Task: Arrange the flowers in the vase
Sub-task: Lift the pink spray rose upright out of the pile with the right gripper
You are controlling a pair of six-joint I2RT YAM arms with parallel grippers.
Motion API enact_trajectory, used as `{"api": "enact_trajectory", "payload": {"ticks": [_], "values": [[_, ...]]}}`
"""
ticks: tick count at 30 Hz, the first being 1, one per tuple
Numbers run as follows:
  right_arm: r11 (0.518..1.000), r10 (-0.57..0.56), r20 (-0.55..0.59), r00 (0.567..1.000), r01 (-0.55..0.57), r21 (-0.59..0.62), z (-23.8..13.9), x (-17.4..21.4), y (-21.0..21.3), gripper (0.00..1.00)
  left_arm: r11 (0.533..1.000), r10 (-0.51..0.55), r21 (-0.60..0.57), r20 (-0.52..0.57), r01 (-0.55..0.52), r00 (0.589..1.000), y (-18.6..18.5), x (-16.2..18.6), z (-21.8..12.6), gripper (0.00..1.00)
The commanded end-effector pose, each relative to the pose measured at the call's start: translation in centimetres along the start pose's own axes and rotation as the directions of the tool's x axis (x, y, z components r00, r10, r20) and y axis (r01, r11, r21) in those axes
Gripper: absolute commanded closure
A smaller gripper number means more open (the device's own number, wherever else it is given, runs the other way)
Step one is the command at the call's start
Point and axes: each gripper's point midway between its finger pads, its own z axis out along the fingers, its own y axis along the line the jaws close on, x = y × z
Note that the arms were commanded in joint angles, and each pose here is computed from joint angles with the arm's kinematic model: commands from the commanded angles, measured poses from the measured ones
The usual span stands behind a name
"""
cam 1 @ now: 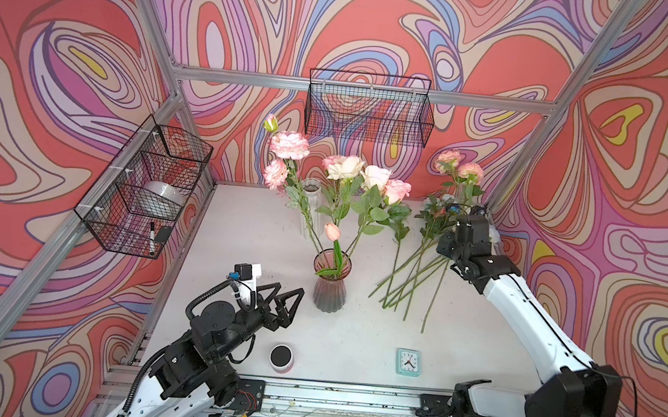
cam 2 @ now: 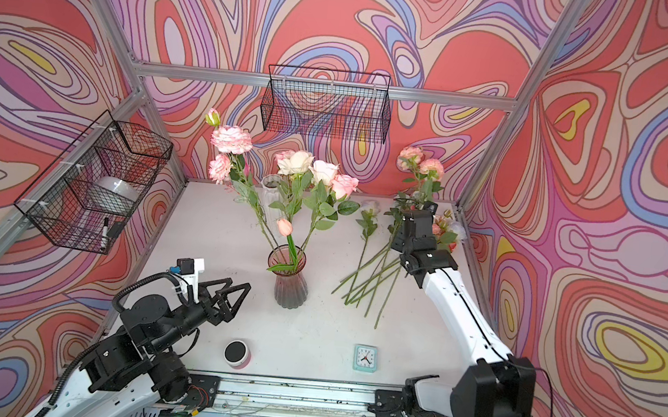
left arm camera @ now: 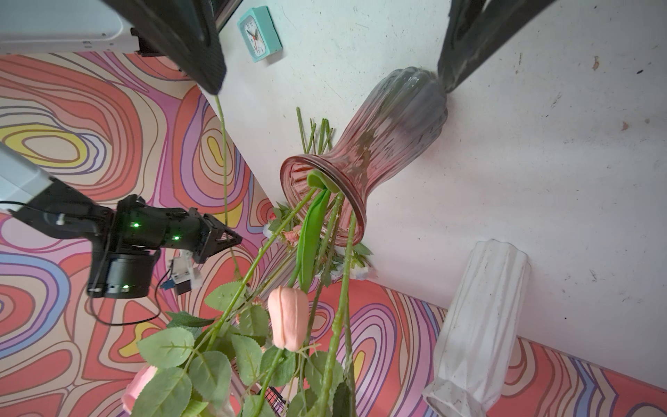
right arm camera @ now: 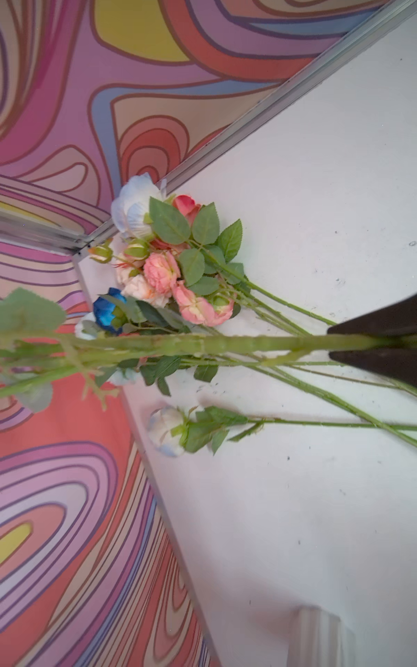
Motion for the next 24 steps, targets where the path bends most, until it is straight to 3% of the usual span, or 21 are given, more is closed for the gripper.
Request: {"api": "enact_trajectory", "payload": {"ticks": [1,7,12,17,24], "values": [[0.991,0.047,0.09,0.995,-0.035,-0.13,-3.7,-2.1,1.6,1.0,1.0,0.005,-0.015,0.02,-0.005,1.0,-0.1,-0.9,-0.8,0.06],[0.909,0.127,0.252,0.959,-0.011,-0.416,-12.5,-7.0,4.6,1.0,1.0,0.015,-0.013,0.061,-0.014,0.998,-0.7,-2.4,-2.0,0.06],[0.768,0.142,0.319,0.937,0.099,-0.633,-19.1,-10.0,8.7,1.0,0.999,0.028,-0.024,0.072,-0.026,0.997,-0.7,-2.8,-2.3,0.06],[0.62,0.122,0.37,0.921,0.22,-0.753,-24.7,-10.9,14.4,1.0,0.999,0.035,-0.028,0.083,-0.033,0.996,-0.8,-3.1,-2.6,0.06],[0.435,0.108,0.426,0.898,0.343,-0.833,-30.5,-8.9,23.0,1.0,0.999,0.035,-0.035,0.082,-0.032,0.996,-0.8,-3.3,-2.7,0.06]]}}
